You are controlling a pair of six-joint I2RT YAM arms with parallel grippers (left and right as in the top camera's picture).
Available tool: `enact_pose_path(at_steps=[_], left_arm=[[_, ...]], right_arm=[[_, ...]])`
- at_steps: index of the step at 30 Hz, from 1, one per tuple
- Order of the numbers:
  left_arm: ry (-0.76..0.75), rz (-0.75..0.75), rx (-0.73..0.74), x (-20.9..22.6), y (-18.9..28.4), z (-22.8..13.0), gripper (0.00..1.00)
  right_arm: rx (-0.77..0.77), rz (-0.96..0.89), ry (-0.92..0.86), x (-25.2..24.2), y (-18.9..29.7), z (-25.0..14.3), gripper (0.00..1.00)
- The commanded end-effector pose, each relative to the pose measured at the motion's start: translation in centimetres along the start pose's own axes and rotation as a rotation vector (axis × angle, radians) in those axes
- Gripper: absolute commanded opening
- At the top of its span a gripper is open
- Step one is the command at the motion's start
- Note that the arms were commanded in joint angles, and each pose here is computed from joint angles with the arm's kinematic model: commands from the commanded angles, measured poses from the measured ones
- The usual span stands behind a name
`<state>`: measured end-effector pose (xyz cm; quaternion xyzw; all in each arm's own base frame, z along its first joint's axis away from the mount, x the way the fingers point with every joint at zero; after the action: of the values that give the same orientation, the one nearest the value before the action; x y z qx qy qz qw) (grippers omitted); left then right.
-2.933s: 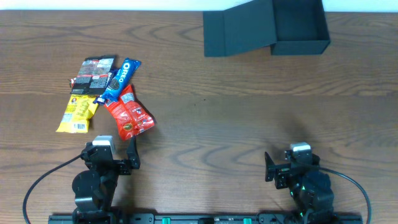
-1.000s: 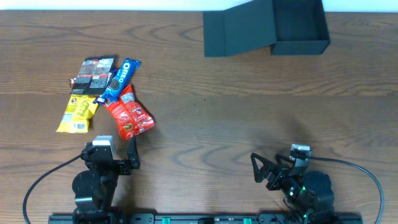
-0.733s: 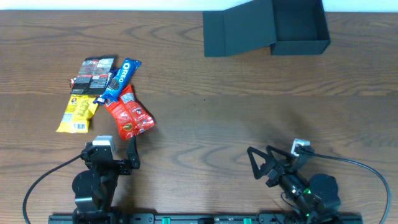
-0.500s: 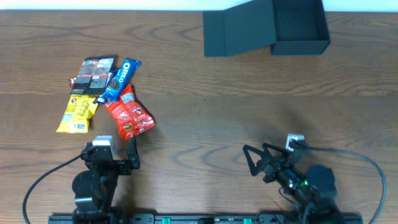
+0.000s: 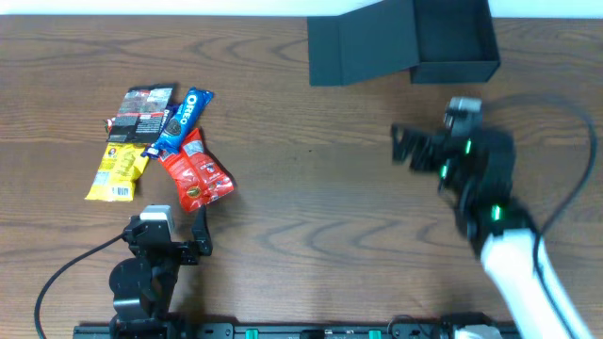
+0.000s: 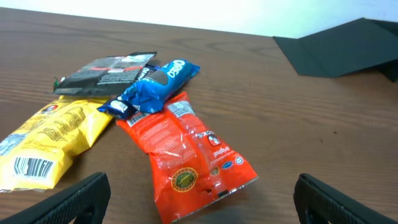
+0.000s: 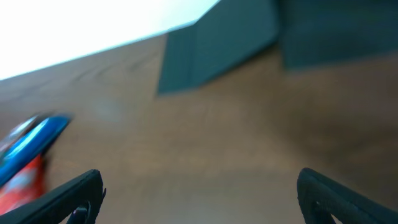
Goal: Pack container
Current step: 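Reach the right gripper up to the black box's far edge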
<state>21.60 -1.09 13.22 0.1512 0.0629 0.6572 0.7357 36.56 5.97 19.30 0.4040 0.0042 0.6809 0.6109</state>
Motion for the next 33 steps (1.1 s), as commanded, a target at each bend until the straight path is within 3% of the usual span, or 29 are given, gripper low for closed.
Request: enact_pose_path(at_steps=[1,8,15,21,33], left_arm=[[-0.017,-0.011,0.020,-0.3,-0.3,-0.9,0.95],[-0.017,-0.011,0.020,-0.3,-0.3,-0.9,0.95],[-0.017,-0.011,0.020,-0.3,-0.3,-0.9,0.95],[-0.017,-0.011,0.020,-0.3,-0.3,-0.9,0.95],[-0.017,-0.011,0.020,-0.3,-0.3,-0.9,0.95]], right_arm=[[-0.042,-0.074,0.125,-1.3,-2.7,4.8,0.99],[-0.054,-0.176,0.218,-4.4,-11.2,13.0,0.99],[0.077,-0.297,0.233,-8.8,-18.6,15.2,0.99],[0.091,-0.371,0.228,-11.5,-22.4,17.0,0.99],[0.299,-0.462,0.259,-15.0,-23.1,12.2,0.99]])
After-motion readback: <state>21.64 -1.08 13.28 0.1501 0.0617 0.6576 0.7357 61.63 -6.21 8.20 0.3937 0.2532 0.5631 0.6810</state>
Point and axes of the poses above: each gripper's point midway between its finger pads, its own y axis back along the fingers, its own x axis along the line the jaws close on, z = x × y, the point moved 1 cm from there along y, back along the fingers, and after that the axes turned 14 degrees about -y, right-handed, at the moved point
